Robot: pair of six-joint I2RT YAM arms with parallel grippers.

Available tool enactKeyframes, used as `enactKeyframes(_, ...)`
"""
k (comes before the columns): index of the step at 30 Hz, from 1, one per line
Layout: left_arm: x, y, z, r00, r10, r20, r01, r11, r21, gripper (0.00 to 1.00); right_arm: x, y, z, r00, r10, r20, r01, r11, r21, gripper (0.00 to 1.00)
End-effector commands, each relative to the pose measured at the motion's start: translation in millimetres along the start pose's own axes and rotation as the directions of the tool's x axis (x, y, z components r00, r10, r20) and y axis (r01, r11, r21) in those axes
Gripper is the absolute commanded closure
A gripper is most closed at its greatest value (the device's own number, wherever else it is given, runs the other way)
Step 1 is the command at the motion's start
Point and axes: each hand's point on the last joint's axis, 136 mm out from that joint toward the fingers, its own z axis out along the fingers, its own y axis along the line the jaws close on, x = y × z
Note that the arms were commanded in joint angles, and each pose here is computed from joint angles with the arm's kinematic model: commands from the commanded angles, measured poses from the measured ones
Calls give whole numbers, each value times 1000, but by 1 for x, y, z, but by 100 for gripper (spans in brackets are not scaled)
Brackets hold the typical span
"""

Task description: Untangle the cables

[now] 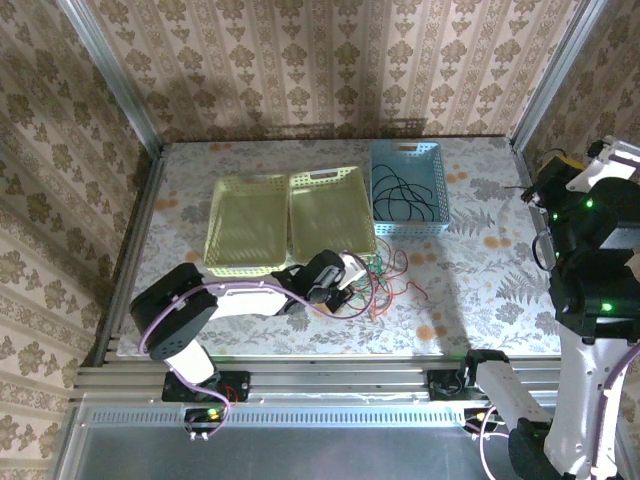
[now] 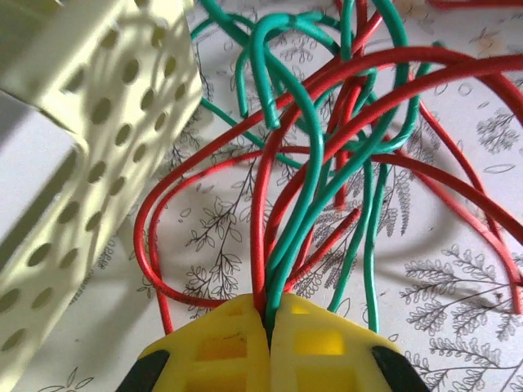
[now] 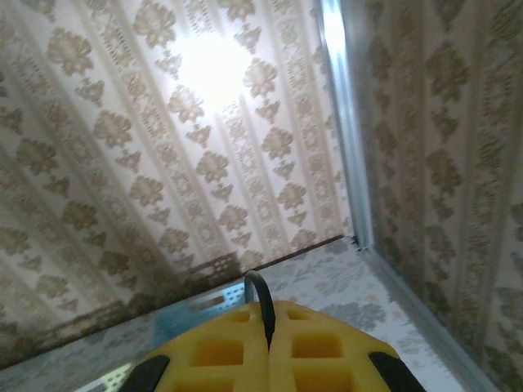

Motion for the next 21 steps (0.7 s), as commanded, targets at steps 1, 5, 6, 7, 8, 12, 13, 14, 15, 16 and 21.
enactKeyframes(1, -32, 6, -13, 992, -37, 124, 39, 999, -15, 100, 16, 26, 13, 996, 43, -83, -52, 992, -116, 100)
enactKeyframes(5, -37, 16, -16, 986, -75, 150, 82, 996, -42, 100, 36, 64, 38, 990, -1, -142, -28, 980, -197, 100)
enactKeyframes(6, -37, 18, -16, 985, -82, 155, 89, 995, -42, 100, 43, 77, 46, 988, -45, -149, 13, 979, -205, 100)
enactKeyframes(7, -38, 18, -17, 984, -86, 158, 93, 995, -39, 100, 49, 88, 55, 984, -84, -159, 50, 977, -206, 100)
enactKeyframes(8, -39, 18, -17, 983, -89, 162, 97, 995, -37, 100, 56, 96, 64, 978, -107, -177, 71, 978, -198, 100)
enactKeyframes(12, -41, 18, -18, 982, -99, 164, 105, 994, -31, 100, 90, 118, 114, 945, -140, -296, 97, 983, -155, 100)
enactKeyframes(13, -41, 18, -18, 982, -99, 164, 105, 994, -29, 100, 99, 122, 126, 938, -147, -315, 105, 984, -147, 100)
enactKeyframes(14, -41, 17, -19, 982, -99, 163, 105, 994, -28, 100, 101, 124, 132, 937, -151, -316, 110, 984, -142, 100)
enactKeyframes(15, -41, 18, -19, 982, -101, 162, 107, 994, -27, 100, 117, 128, 149, 924, -172, -342, 134, 982, -134, 100)
enactKeyframes(16, -41, 17, -19, 982, -102, 162, 107, 994, -27, 100, 124, 130, 159, 917, -185, -352, 149, 981, -128, 100)
enactKeyframes(21, -39, 17, -20, 983, -98, 155, 103, 994, -26, 100, 161, 136, 193, 877, -231, -421, 198, 973, -121, 100)
